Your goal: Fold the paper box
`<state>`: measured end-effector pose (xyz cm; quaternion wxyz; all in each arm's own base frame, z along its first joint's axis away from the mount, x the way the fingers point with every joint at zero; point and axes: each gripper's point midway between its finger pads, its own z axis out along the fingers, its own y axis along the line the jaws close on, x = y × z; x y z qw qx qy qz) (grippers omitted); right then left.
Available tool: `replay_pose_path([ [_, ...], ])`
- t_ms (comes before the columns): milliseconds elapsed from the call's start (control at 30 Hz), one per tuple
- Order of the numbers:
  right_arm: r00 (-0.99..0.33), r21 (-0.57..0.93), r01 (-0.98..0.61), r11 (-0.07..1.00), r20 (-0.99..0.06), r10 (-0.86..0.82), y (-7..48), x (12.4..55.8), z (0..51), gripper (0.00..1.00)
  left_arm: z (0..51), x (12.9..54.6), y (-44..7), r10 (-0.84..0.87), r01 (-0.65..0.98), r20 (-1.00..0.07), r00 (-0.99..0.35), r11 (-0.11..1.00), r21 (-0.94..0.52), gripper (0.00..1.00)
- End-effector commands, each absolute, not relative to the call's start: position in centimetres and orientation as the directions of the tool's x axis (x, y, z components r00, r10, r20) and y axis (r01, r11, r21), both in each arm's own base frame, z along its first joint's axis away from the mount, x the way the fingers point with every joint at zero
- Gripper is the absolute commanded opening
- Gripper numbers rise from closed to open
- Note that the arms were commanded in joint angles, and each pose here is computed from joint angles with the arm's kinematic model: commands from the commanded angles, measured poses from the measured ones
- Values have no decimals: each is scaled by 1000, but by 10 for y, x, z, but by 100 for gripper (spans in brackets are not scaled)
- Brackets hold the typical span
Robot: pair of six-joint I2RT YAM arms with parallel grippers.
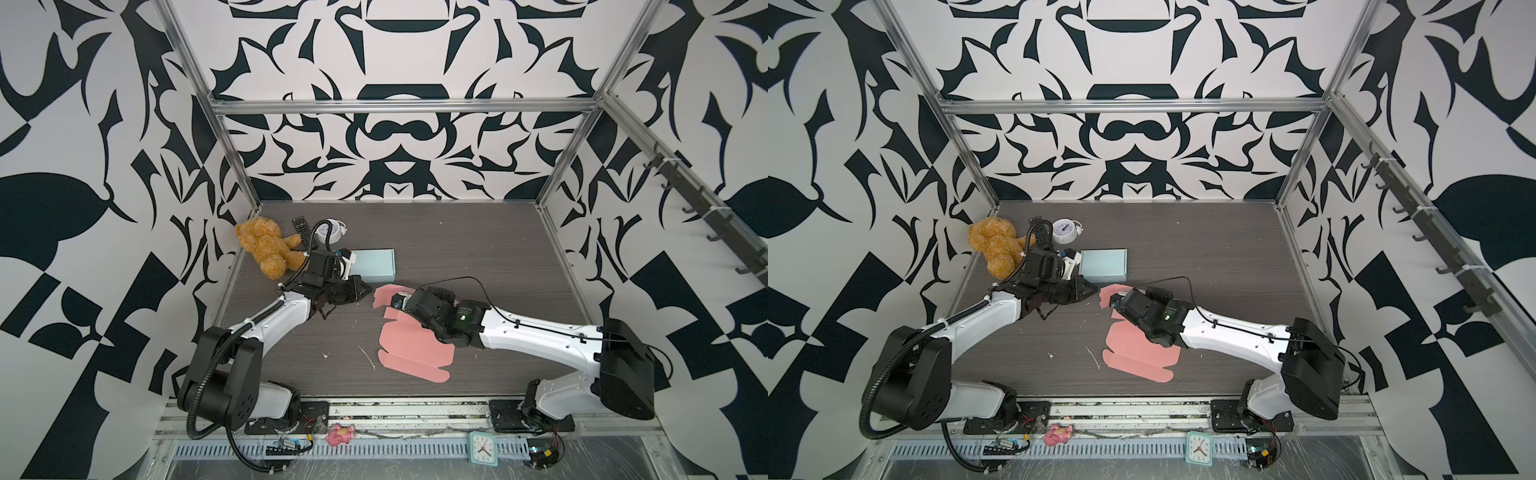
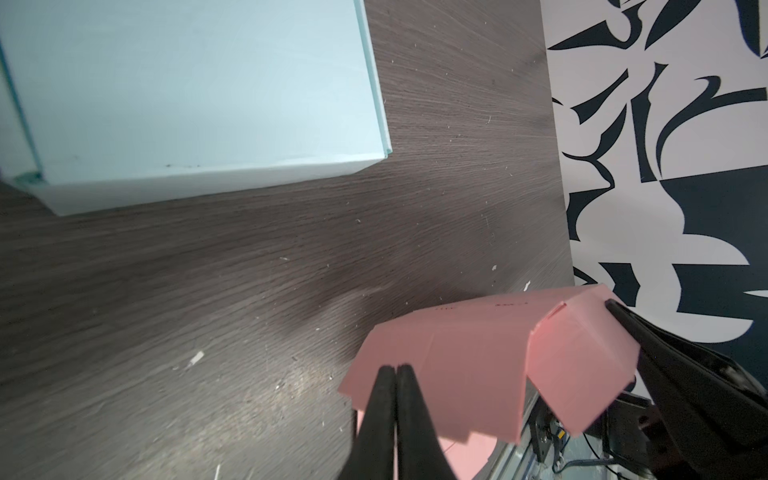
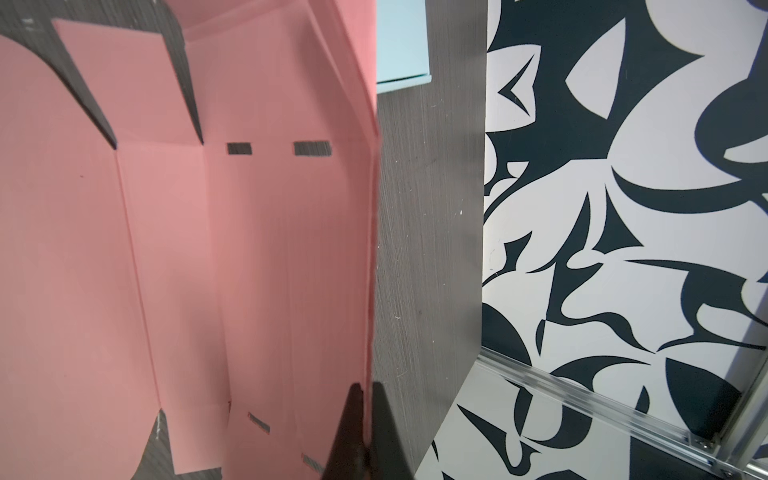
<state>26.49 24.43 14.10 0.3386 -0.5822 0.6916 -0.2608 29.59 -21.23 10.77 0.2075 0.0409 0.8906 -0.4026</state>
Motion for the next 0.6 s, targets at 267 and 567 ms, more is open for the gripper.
replay_pose_path([
  [267,-41,-825,-553,116,-112,-993,252,278,135,0,100,292,-220,-80,284,-416,-906,614,-737,10],
  [567,7,-853,-518,64,-79,-997,255,282,129,0,89,282,-221,-71,285,-401,-913,592,-754,11],
])
